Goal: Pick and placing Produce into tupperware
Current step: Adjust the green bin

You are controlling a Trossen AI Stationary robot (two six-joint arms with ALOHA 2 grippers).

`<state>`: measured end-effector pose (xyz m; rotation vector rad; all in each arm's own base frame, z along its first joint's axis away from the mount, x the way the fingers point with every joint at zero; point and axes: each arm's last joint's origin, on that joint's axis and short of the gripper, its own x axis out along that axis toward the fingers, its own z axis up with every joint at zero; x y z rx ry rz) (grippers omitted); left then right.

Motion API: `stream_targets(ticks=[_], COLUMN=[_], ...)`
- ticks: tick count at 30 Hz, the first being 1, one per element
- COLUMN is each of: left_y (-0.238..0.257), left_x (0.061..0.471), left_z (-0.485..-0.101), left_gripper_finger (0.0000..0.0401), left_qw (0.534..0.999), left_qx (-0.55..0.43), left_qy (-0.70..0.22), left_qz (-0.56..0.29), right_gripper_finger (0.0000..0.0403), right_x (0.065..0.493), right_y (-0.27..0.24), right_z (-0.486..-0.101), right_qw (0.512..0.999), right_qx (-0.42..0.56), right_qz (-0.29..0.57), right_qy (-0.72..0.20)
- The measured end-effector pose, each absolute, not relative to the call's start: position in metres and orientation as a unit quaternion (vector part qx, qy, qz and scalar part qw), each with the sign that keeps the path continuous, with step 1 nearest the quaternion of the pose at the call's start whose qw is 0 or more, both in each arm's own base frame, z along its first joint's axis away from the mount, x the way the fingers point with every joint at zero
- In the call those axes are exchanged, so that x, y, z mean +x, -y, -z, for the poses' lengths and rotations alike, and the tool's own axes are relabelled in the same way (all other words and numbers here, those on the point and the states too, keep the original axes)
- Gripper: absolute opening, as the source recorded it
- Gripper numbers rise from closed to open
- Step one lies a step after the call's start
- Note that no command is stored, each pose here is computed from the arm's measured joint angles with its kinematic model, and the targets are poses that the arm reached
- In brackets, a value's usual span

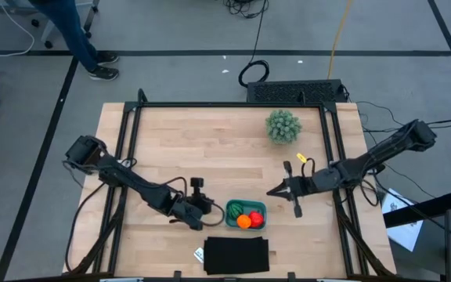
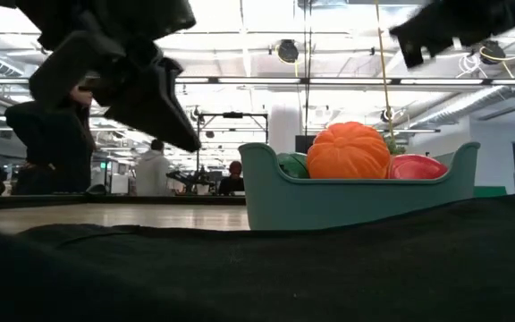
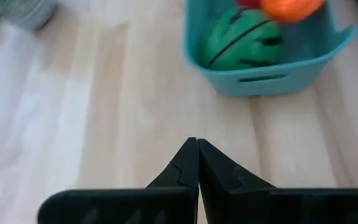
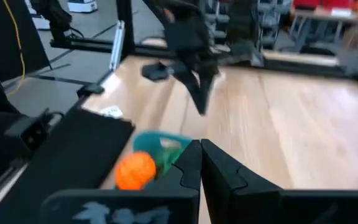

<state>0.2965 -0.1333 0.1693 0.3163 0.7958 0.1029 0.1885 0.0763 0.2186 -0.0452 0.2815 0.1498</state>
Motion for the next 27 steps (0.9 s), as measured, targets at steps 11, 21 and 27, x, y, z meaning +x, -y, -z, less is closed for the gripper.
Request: stream_targets(ticks=[11,21,27], left_y=[0.115,0.1,0.097], left_x=[0.275,0.257,0.247], left_z=[-0.172,-0.149,-0.151], left_gripper_finger=[0.0,0.0,0.0], left_qw=[0.943,0.967,0.973], left_qx=[0.14,0.148,0.159], left_qy=[-0.299,-0.197,-0.153], left_qz=[-0.03,0.057,0.062], right_gripper_finger=[0.0,0.0,0.0], right_x=[0.202,0.188,0.169], right_y=[-0.069,-0.05,-0.038], right_z=[-0.265,-0.279,-0.26], right_qw=[0.992,0.993,0.995], right_qx=[-0.076,-0.079,-0.061], right_qz=[-0.057,-0.085,-0.065], right_qy=[-0.078,0.019,0.04])
